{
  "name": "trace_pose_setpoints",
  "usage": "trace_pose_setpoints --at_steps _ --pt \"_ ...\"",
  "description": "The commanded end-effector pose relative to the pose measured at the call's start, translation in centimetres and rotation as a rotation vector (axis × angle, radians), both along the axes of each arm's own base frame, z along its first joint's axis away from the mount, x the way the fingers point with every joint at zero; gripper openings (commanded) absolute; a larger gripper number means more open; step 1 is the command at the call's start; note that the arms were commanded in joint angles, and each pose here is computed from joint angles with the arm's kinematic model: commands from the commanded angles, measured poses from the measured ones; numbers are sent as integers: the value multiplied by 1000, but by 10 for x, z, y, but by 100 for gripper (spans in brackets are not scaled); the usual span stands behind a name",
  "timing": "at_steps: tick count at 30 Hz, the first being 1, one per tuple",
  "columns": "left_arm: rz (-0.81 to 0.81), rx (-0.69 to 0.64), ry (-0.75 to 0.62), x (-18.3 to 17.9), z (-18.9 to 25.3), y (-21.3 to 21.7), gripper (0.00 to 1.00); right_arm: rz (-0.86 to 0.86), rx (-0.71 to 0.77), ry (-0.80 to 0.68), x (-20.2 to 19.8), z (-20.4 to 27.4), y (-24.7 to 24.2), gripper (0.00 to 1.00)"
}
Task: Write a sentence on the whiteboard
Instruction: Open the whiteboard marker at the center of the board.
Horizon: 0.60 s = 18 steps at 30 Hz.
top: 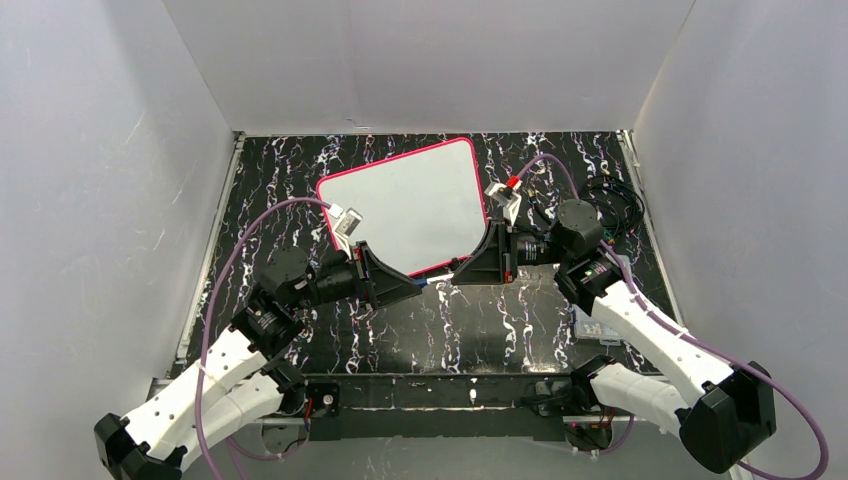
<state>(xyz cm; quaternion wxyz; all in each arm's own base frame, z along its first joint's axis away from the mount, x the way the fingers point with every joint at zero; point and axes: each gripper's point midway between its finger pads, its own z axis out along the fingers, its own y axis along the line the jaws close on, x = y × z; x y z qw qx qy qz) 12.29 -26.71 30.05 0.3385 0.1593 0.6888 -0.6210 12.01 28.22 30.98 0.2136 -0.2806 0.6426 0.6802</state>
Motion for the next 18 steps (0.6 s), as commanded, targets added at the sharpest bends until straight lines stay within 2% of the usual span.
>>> trace_pose_setpoints --at_steps 1,4,6,12,18 --pt "-31 -29 -33 -5 9 0 25 30 30 -43 -5 8 0 1" --pt "-35 -38 -34 -6 9 0 15 31 29 -40 -5 7 0 1" --pt "-28 -41 -32 -5 8 0 1 33 28 -39 -6 6 0 1" --pt "-47 -73 -59 -9 10 1 0 25 81 -69 -9 18 -3 1" --pt "-51 -101 -101 -13 19 10 0 13 73 -74 -6 18 -8 1"
